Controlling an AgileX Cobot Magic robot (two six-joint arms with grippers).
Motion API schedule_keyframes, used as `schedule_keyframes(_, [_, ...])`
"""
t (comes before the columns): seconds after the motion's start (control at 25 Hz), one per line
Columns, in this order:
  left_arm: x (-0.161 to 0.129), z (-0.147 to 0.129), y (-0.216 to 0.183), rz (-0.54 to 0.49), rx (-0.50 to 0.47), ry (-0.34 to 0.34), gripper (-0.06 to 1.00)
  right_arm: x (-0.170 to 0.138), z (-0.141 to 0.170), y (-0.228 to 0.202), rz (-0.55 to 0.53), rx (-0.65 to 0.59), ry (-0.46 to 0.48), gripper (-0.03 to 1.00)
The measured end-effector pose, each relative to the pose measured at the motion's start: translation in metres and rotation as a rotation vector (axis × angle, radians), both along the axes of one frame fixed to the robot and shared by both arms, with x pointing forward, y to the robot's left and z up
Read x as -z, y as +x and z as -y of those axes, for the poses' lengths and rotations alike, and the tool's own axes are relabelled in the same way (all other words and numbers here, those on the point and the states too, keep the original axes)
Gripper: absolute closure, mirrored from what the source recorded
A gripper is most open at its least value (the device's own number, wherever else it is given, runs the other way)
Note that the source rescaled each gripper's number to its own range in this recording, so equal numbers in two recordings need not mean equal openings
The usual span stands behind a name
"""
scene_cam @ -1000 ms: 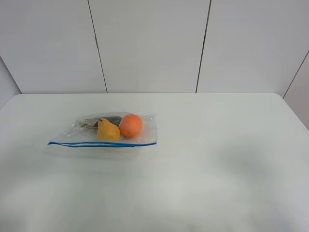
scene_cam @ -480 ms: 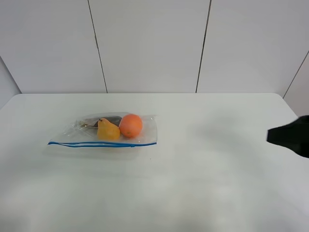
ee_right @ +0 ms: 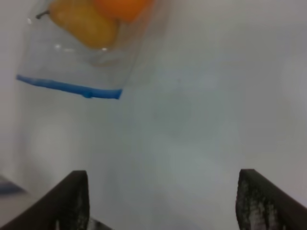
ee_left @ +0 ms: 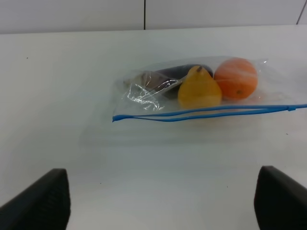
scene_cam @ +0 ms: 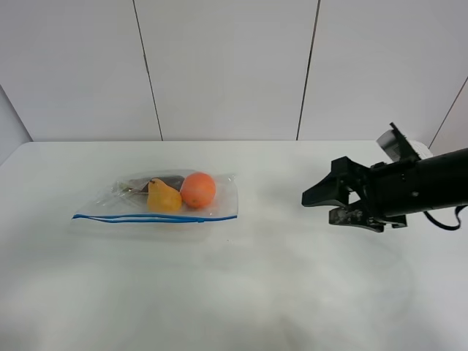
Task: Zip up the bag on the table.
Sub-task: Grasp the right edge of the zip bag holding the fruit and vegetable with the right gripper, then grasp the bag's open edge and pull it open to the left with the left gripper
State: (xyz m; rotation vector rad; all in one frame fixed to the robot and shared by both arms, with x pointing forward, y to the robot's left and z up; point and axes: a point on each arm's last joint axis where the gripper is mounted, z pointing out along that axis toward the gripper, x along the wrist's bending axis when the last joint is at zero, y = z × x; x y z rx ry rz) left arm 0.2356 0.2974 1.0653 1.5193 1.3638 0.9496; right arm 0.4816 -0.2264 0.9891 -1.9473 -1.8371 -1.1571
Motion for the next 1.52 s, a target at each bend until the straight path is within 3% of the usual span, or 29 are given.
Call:
schedule_keyframes(0.24, [0.0,0.0,0.0,0.0,0.0,0.0,-0.06,0.034,-0.012,0.02,-0.065,-0.019,0.153,0.07])
schedule_keyframes(0.36, [0.0,0.0,0.0,0.0,0.0,0.0,-0.06,0.044,-0.025,0.028,-0.06,-0.04,0.187,0.08])
schedule_keyframes(0.56, [0.0,0.0,0.0,0.0,0.0,0.0,-0.06,0.054,-0.059,0.046,-0.072,-0.104,0.195,0.08])
schedule_keyframes(0.88, [0.0,0.0,0.0,0.0,0.0,0.0,-0.06,0.074,-0.097,0.067,-0.126,-0.098,0.219,0.09])
schedule_keyframes(1.12, [0.0,0.0,0.0,0.0,0.0,0.0,-0.06,0.094,-0.111,0.071,-0.176,-0.101,0.215,0.21])
schedule_keyframes(1.2, [0.0,0.0,0.0,0.0,0.0,0.0,-0.06,0.095,-0.111,0.073,-0.175,-0.097,0.215,0.32])
schedule_keyframes(1.28, [0.0,0.0,0.0,0.0,0.0,0.0,-0.06,0.095,-0.112,0.074,-0.166,-0.102,0.213,0.53])
schedule_keyframes(1.36, [0.0,0.0,0.0,0.0,0.0,0.0,-0.06,0.095,-0.112,0.074,-0.152,-0.11,0.211,0.82])
schedule_keyframes(1.44, [0.0,0.0,0.0,0.0,0.0,0.0,-0.06,0.095,-0.112,0.074,-0.142,-0.118,0.207,0.95])
schedule_keyframes(1.52, [0.0,0.0,0.0,0.0,0.0,0.0,-0.06,0.095,-0.112,0.074,-0.135,-0.123,0.205,0.96])
